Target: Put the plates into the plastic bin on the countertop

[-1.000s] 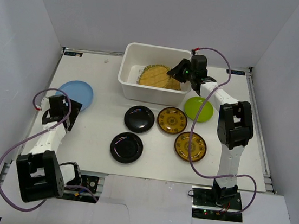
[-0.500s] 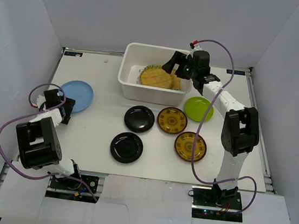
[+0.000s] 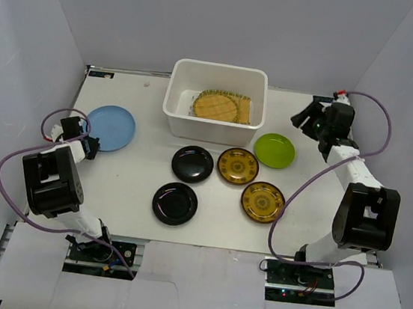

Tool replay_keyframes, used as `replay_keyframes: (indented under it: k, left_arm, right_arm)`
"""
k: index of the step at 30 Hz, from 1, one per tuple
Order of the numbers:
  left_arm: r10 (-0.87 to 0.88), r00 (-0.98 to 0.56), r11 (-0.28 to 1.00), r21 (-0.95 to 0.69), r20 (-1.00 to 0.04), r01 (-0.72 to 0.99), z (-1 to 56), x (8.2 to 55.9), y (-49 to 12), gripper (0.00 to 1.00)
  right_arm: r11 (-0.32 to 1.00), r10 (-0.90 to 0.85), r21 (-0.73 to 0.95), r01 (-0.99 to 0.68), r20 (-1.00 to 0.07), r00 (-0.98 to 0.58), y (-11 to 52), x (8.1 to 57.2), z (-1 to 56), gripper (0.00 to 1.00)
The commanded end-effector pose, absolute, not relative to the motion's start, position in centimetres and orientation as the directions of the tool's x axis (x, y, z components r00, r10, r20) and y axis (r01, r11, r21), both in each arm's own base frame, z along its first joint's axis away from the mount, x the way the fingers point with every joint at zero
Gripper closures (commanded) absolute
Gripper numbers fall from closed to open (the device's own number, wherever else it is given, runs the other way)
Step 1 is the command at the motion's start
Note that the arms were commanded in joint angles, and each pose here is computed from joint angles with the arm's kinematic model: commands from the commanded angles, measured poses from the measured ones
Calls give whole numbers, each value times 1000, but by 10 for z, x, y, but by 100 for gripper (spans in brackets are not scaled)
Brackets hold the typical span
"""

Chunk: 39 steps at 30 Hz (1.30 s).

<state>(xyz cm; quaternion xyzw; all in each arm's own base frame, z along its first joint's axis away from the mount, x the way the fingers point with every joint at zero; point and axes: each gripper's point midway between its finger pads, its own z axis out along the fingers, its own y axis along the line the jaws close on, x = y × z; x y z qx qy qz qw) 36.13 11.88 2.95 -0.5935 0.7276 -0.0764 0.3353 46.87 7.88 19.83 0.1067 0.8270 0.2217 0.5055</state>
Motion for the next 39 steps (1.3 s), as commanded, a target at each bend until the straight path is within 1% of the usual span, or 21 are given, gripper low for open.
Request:
replay_keyframes:
  k: [1, 2, 4, 8, 12, 18, 20, 21, 22, 23, 24, 25, 26, 27, 29, 30, 31, 32, 33, 34, 39]
  left_arm:
    - [-898, -113, 333, -488, -426, -807, 33, 363, 122, 100]
    - [-896, -108, 339, -504, -431, -795, 40, 365, 122, 100]
    - [-893, -113, 362, -544, -436, -757, 54, 368, 118, 100]
    - [-897, -101, 409, -719, -431, -561, 126, 383, 93, 100]
    - [-887, -88, 453, -818, -453, -355, 210, 389, 68, 100]
    - [-836, -89, 548, -831, -541, -95, 310, 400, 27, 100]
    - [-815, -147, 571, -821, -561, -28, 324, 409, -3, 100]
    - [-789, -150, 599, -800, -596, 29, 346, 414, -16, 100]
    - [-768, -202, 605, -792, -608, 82, 353, 417, -47, 100]
    - [-753, -244, 612, -787, -611, 79, 345, 428, -60, 100]
    - [-731, -257, 628, -770, -632, 109, 360, 434, -72, 100]
    - [-704, -317, 627, -766, -636, 145, 360, 436, -105, 100]
    - [-688, -364, 633, -764, -628, 123, 343, 450, -117, 100]
    - [-662, -377, 646, -748, -648, 150, 353, 453, -137, 100]
    - [-631, -405, 668, -729, -662, 150, 349, 466, -154, 100]
    - [-608, -463, 692, -716, -646, 90, 318, 479, -162, 100]
    - [-575, -497, 708, -700, -650, 96, 312, 489, -178, 100]
    - [-568, -489, 709, -695, -663, 120, 324, 488, -183, 100]
    - [-545, -529, 719, -687, -651, 105, 303, 497, -195, 100]
    - [-535, -528, 721, -682, -660, 123, 309, 503, -202, 100]
    - [-492, -627, 735, -674, -604, 73, 259, 521, -224, 100]
  right_arm:
    - [866, 473, 490, 104, -732, -490, 28, 453, 155, 35]
    - [848, 494, 518, 113, -694, -524, 29, 443, 138, 30]
    - [828, 532, 540, 151, -672, -515, 16, 439, 126, 24]
    - [792, 583, 573, 210, -608, -538, 11, 431, 97, 19]
    - [757, 620, 611, 231, -559, -551, 12, 425, 76, 19]
    - [750, 638, 598, 284, -539, -551, 7, 414, 58, 23]
    - [742, 641, 613, 272, -530, -556, 10, 414, 57, 30]
    - [738, 642, 618, 271, -518, -565, 13, 414, 53, 32]
    - [730, 648, 626, 273, -507, -569, 14, 413, 52, 35]
    - [727, 647, 634, 262, -505, -571, 17, 413, 52, 36]
    - [722, 650, 639, 264, -498, -573, 17, 413, 49, 37]
    - [717, 653, 646, 262, -491, -577, 19, 412, 48, 40]
    - [715, 654, 647, 263, -487, -580, 19, 411, 46, 41]
    - [712, 656, 649, 267, -480, -583, 20, 411, 43, 41]
    - [706, 659, 655, 268, -469, -589, 22, 409, 40, 42]
    - [704, 660, 658, 268, -466, -589, 23, 410, 38, 42]
    - [700, 662, 661, 271, -457, -595, 24, 409, 34, 42]
    - [698, 661, 664, 269, -453, -598, 25, 409, 34, 42]
    - [697, 662, 664, 270, -453, -597, 24, 410, 33, 42]
    - [698, 661, 663, 271, -451, -600, 25, 410, 31, 43]
    - [679, 674, 680, 276, -431, -600, 27, 412, 25, 51]
